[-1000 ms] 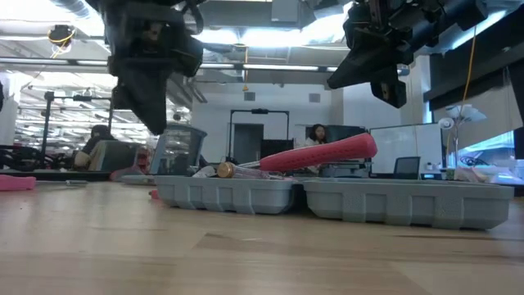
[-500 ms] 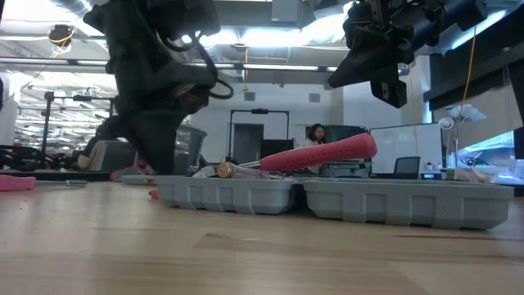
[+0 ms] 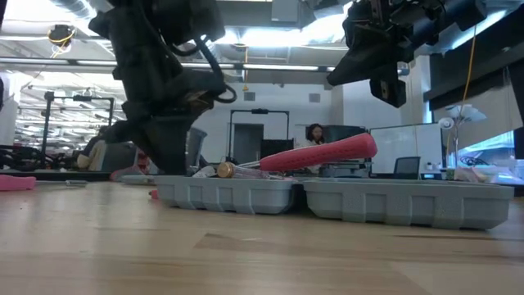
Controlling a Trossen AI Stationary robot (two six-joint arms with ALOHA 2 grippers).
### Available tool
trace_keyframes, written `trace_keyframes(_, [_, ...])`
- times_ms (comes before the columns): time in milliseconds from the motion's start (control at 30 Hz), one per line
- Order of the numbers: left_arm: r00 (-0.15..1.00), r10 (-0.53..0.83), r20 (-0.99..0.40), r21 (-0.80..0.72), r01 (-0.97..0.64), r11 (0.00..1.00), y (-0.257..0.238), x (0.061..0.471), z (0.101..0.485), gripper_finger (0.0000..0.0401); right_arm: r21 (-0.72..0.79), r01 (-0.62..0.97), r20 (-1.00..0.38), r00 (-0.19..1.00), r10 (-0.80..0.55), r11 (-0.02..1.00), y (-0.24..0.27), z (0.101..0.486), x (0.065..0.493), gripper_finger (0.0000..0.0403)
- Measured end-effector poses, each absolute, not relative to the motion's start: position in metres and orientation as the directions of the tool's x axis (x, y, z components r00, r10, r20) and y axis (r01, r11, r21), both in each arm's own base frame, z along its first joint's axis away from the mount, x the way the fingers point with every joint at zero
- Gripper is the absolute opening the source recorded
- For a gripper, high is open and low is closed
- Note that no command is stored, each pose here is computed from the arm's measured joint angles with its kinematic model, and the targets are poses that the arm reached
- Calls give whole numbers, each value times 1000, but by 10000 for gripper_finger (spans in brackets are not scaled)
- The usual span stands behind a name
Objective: Prefit tool cases
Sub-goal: Move the left orange multi bit set to the middle left of the table
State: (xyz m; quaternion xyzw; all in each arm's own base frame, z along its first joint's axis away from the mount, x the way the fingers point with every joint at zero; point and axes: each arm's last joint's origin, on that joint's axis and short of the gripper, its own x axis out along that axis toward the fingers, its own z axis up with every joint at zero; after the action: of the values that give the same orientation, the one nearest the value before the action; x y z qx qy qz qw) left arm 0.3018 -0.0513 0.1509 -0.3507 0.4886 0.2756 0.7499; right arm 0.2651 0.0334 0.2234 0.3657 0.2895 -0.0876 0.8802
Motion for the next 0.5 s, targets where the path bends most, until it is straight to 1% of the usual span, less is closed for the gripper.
trace_keyframes(100, [355,72,-932,-244,-763,598,-52,303,145,0,593,366,-573,818,57,717,33,223,265,1])
trace_keyframes(233, [353,42,-935,-258,-756,601,-54,305,142,0,594,365,-572,818,57,717,33,224,265,1])
trace_keyframes(333, [327,45,-944,-233,-755,613,-55,302,142,0,594,365,-572,818,58,717,33,224,265,1])
trace_keyframes(500, [190,56,-980,-102,-723,683,-52,286,145,0,593,366,-573,817,58,717,33,223,265,1])
